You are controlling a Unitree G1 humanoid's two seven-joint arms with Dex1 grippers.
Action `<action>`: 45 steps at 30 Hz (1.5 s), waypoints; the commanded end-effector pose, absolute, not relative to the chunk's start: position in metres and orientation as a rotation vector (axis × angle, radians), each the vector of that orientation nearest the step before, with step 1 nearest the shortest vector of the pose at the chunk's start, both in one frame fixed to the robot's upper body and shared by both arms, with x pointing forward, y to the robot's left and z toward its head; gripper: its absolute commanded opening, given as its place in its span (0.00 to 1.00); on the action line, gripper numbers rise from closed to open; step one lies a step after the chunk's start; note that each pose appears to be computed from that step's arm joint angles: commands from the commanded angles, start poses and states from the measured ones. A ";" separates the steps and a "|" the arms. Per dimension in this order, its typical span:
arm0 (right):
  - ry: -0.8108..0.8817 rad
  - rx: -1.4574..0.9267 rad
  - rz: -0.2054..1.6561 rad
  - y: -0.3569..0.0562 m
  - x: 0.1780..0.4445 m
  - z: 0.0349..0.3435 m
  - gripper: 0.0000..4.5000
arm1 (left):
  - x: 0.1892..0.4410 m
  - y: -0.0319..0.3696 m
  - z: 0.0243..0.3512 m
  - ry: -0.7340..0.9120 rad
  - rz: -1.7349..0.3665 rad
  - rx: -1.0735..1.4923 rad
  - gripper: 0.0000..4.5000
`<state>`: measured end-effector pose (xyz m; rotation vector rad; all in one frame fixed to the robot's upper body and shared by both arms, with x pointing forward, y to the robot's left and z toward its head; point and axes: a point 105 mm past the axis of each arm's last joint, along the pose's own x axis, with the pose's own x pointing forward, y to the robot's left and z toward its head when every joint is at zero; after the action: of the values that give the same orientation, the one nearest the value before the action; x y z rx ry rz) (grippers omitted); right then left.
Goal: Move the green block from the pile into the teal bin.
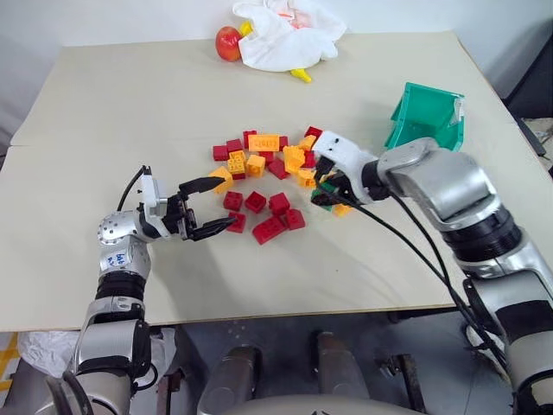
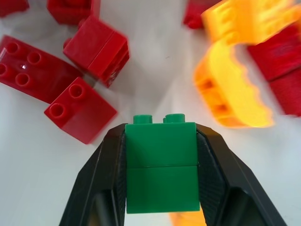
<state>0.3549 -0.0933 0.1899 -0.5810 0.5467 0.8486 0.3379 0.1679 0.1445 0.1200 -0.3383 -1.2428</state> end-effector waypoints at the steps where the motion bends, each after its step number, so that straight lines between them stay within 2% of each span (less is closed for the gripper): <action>1: 0.415 -0.597 0.858 -0.102 0.348 0.215 0.33 | 0.340 0.156 0.156 -0.345 -1.271 0.187 1.00; 5: 0.272 -0.672 0.598 -0.173 0.360 0.255 0.33 | 0.347 0.114 0.173 -0.355 -1.279 0.210 1.00; 7: 0.236 -0.728 0.545 -0.195 0.363 0.263 0.33 | 0.351 0.099 0.178 -0.353 -1.274 0.228 1.00; 11: 0.134 -0.818 0.479 -0.218 0.376 0.277 0.33 | 0.357 0.077 0.183 -0.340 -1.279 0.273 1.00; 14: 0.112 -0.799 0.426 -0.238 0.392 0.282 0.33 | 0.364 0.059 0.190 -0.337 -1.283 0.320 1.00; 21: 0.094 -0.715 0.383 -0.257 0.424 0.279 0.33 | 0.376 0.036 0.204 -0.332 -1.278 0.375 1.00; 30: 0.081 -0.743 0.306 -0.270 0.440 0.283 0.98 | 0.384 0.036 0.214 -0.328 -1.226 0.332 1.00; 33: 0.053 -0.746 0.305 -0.267 0.440 0.287 0.99 | 0.384 0.040 0.217 -0.332 -1.215 0.280 1.00; 38: -0.029 -0.718 0.443 -0.244 0.420 0.285 0.99 | 0.384 0.056 0.221 -0.317 -1.198 0.170 1.00; 45: -0.120 -0.559 0.664 -0.220 0.358 0.248 0.99 | 0.385 0.115 0.201 -0.272 -1.068 0.281 1.00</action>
<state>0.3735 -0.2298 0.2142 -0.5843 0.0223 0.6332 0.3863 0.1083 0.1845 0.2424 -0.1964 -1.0896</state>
